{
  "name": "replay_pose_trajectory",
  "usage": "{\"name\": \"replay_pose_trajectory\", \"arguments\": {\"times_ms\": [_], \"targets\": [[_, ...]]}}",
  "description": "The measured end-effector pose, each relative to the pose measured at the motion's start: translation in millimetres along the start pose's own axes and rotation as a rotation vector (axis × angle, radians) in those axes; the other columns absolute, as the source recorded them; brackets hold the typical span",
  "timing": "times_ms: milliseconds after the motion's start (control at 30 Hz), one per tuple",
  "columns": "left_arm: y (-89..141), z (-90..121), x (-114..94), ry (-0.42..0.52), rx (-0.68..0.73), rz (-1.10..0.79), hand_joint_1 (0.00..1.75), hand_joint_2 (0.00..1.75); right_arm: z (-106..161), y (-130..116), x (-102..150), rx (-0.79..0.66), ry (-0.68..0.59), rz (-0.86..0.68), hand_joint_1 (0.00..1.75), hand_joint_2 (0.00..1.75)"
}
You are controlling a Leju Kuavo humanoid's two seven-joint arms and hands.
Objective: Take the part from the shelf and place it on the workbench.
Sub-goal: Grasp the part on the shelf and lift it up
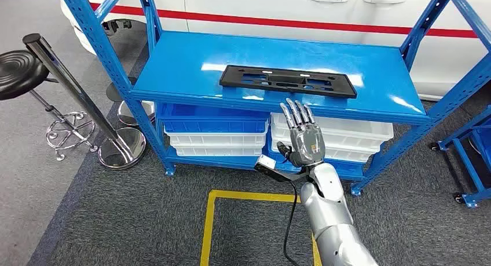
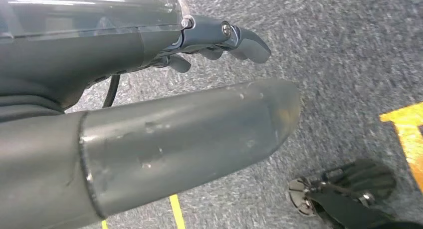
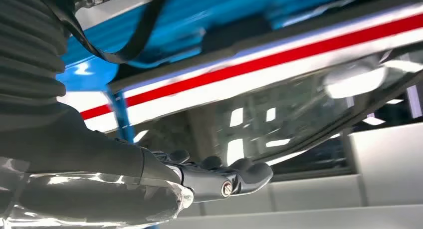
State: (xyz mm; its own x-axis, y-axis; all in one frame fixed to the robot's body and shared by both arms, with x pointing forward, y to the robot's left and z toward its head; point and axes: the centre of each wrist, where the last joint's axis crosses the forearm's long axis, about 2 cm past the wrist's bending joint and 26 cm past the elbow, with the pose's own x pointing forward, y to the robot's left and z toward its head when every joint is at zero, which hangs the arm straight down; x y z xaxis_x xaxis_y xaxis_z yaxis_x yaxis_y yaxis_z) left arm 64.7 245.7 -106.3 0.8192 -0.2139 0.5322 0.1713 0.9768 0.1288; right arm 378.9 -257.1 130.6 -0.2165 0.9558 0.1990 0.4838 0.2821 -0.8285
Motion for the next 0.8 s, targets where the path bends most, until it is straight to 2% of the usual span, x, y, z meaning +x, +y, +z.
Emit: {"name": "replay_pose_trajectory", "arguments": {"times_ms": [400, 800], "targets": [[-2, -1, 3, -0.007, -0.004, -0.004, 0.00, 0.00, -8, -24, -4, -0.104, 0.040, 0.071, 0.00, 1.75], [-3, -1, 3, -0.006, -0.006, -0.008, 0.00, 0.00, -10, -26, 7, -0.106, 0.044, 0.098, 0.00, 1.75]]}}
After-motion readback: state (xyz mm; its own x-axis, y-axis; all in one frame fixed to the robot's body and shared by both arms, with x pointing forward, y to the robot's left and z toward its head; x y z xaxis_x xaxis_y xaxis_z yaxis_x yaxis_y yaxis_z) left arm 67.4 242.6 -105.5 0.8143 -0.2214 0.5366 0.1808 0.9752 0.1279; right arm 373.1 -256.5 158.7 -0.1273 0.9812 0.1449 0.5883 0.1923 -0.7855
